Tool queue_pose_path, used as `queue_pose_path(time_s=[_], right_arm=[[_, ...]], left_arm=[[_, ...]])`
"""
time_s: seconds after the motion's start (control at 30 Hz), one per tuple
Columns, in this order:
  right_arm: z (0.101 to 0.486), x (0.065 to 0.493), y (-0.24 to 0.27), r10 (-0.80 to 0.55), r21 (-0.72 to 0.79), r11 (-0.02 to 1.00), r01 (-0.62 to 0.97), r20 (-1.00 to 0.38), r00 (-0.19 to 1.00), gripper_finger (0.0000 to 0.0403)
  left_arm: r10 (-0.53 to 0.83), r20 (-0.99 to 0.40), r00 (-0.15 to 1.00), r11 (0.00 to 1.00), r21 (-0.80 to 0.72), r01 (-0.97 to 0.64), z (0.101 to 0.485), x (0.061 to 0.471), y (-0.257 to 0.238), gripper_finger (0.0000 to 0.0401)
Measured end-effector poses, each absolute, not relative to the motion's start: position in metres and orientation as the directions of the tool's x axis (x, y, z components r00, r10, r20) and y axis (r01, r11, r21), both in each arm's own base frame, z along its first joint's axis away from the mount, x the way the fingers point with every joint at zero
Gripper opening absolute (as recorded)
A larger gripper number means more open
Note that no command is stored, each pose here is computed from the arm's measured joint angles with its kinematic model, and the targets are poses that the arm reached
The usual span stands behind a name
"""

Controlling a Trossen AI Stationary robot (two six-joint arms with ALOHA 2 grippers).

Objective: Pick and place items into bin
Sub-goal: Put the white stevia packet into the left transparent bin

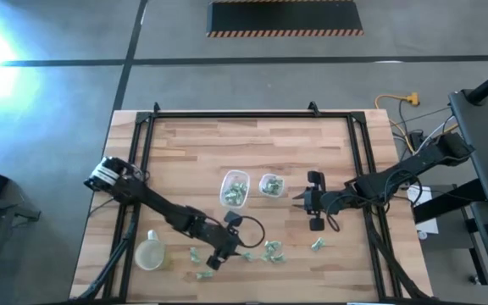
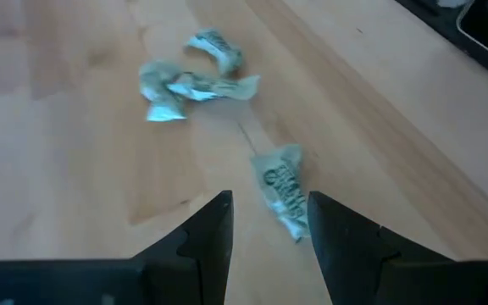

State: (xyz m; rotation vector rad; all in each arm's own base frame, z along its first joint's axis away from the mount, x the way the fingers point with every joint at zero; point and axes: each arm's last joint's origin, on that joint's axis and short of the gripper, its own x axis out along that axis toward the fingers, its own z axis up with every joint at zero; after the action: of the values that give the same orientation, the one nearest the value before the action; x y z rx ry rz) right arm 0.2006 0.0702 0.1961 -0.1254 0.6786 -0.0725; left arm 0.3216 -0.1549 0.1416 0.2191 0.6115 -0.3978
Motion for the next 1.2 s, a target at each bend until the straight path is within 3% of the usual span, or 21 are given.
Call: queue_pose_path(time_s=[0.2, 0.77, 0.9, 1.2], right_arm=[[0.196, 0.201, 0.07, -0.108, -0.134, 0.991, 0.031, -0.621, 0.776, 0.0085], [0.196, 0.2, 0.07, -0.108, -0.134, 0.99, 0.031, -0.622, 0.775, 0.008], [0.195, 0.2, 0.07, -0.109, -0.135, 0.99, 0.031, -0.623, 0.775, 0.0082], [0.195, 0.2, 0.07, -0.109, -0.135, 0.99, 0.031, -0.623, 0.775, 0.007]], left_arm=[[-0.382, -0.566, 0.73, 0.888, -0.007, 0.459, 0.128, 0.327, -0.16, 0.0137], [-0.369, -0.59, 0.718, 0.891, -0.004, 0.455, 0.112, 0.332, -0.158, 0.0133], [-0.359, -0.59, 0.723, 0.895, 0.002, 0.446, 0.112, 0.332, -0.157, 0.0108], [-0.359, -0.589, 0.724, 0.885, 0.032, 0.465, 0.113, 0.332, -0.157, 0.0009]])
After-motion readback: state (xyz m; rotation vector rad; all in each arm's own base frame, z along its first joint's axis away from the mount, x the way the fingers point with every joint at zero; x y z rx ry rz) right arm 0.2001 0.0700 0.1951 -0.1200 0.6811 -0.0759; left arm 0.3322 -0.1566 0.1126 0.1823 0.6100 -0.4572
